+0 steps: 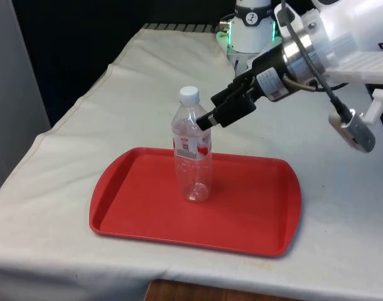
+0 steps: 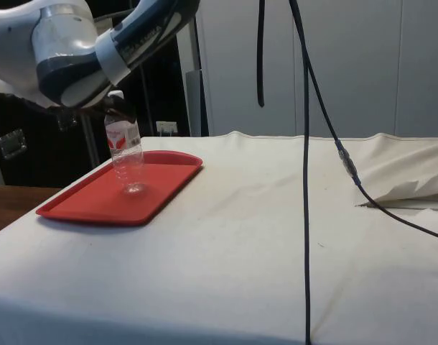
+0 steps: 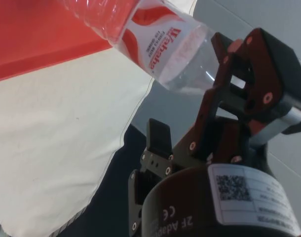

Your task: Place the bottle upright on the tray.

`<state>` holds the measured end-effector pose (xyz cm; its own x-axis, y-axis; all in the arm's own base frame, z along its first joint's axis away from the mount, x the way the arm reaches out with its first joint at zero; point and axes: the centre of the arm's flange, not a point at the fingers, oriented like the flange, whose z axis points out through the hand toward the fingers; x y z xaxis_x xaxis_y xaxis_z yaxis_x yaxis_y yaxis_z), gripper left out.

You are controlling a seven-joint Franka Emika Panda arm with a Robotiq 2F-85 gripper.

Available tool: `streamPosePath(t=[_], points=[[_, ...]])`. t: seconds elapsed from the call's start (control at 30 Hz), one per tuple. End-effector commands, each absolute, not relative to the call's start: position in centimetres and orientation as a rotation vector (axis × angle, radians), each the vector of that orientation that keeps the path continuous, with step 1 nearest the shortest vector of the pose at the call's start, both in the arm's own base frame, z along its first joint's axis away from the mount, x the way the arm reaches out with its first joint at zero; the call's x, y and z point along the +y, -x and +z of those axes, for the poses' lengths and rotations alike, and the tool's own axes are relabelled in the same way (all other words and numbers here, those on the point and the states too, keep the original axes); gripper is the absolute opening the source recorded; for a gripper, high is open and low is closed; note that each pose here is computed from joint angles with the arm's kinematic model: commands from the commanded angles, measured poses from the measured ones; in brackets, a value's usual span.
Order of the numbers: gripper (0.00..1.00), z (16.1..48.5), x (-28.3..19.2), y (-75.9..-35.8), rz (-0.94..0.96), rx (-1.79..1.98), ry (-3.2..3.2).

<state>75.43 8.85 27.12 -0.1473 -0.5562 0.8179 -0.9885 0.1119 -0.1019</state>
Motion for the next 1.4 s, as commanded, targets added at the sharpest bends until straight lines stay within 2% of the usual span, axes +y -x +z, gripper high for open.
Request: streamPosePath(t=[0.0,1.37], points=[[1.0,27.5,8.9,-75.4,0.899,-1.789,-1.504],[1.0,33.9,10.0,-75.3,0.901,-1.864,-1.391]])
